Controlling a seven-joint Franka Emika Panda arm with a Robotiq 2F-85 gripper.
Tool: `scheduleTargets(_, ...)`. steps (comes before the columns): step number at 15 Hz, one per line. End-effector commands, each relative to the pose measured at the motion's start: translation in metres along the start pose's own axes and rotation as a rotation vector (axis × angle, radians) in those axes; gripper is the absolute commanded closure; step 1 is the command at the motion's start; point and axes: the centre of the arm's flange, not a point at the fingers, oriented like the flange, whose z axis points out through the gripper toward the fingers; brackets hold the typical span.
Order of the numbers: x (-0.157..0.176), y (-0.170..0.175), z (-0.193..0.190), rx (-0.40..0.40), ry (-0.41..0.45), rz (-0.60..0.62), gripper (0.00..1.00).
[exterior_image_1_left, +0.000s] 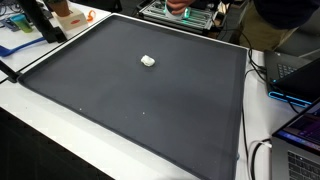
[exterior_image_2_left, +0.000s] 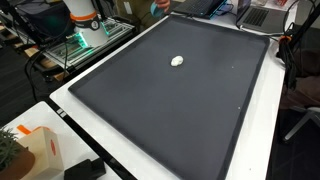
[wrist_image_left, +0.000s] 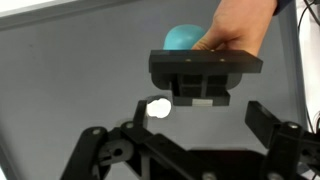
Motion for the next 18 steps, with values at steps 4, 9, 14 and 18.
scheduleTargets(4,0.005,0.027,-0.002,0.049,0.039,0.032,0.0)
scheduleTargets(9,0.012,0.041,-0.005,0.055,0.044,0.048,0.01)
scheduleTargets(14,0.017,0.048,-0.007,0.059,0.052,0.06,0.27)
scheduleTargets(18,0.018,0.049,-0.006,0.064,0.049,0.063,0.42)
